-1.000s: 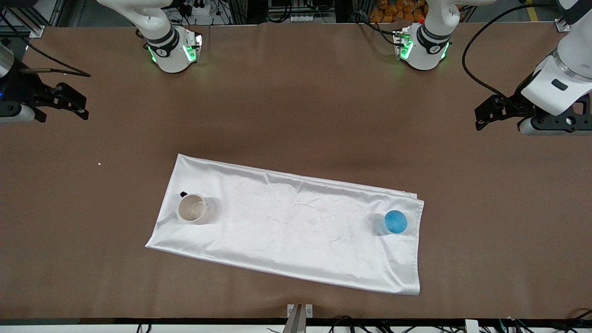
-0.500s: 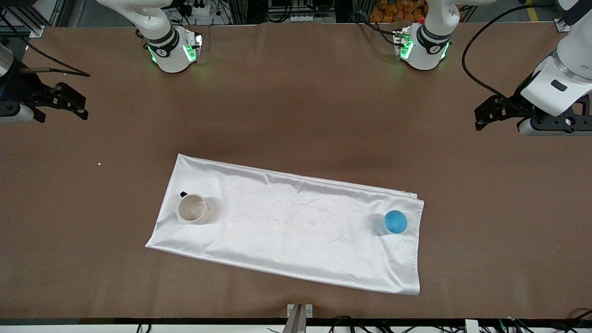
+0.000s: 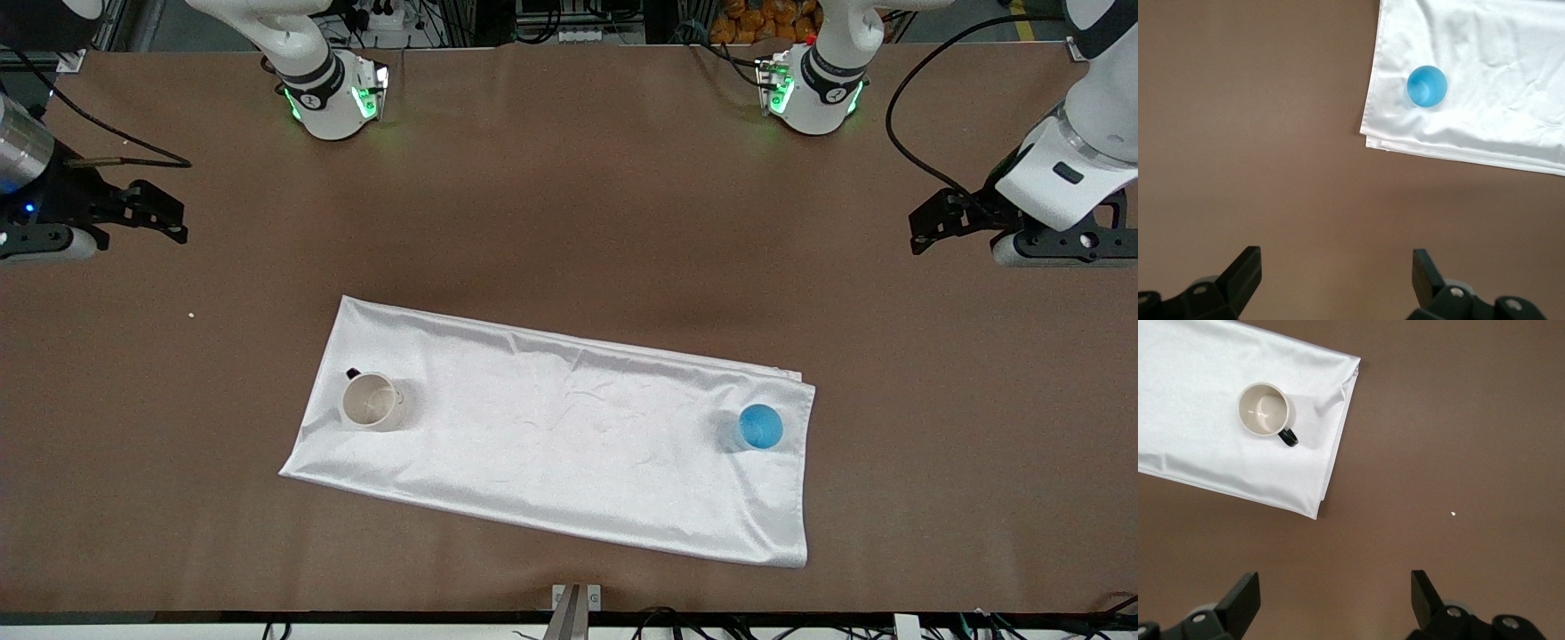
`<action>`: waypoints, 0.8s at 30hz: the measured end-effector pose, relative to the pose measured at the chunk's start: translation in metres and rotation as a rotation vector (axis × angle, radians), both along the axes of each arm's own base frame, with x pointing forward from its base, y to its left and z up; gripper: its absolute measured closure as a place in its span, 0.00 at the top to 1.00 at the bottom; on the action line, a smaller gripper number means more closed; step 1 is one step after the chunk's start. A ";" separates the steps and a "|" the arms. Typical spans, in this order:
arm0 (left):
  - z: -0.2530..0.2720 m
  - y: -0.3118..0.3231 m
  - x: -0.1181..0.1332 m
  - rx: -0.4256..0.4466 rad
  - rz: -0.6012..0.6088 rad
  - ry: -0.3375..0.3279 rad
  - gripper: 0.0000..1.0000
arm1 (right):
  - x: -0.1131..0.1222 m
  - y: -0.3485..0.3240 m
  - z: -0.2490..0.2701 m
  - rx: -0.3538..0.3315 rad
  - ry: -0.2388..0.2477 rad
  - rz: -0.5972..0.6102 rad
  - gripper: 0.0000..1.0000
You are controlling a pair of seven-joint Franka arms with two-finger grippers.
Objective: Place blue cup into white mug on table
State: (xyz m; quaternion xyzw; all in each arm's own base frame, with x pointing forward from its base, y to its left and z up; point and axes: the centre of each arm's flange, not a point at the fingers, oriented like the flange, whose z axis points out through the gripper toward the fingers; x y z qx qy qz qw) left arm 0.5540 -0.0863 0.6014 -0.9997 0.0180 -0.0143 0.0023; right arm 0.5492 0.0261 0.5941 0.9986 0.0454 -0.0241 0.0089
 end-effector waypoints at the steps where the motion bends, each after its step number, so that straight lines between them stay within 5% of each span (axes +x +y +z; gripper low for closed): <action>1: -0.001 0.000 0.000 0.000 0.000 0.002 1.00 | 0.002 0.002 -0.004 0.000 0.007 0.003 1.00; 18: -0.025 -0.006 0.011 0.006 -0.010 0.042 1.00 | 0.018 0.040 -0.048 -0.001 0.077 0.073 1.00; 24: -0.042 -0.017 0.020 0.006 -0.026 0.050 1.00 | 0.024 0.073 -0.078 0.000 0.067 0.132 1.00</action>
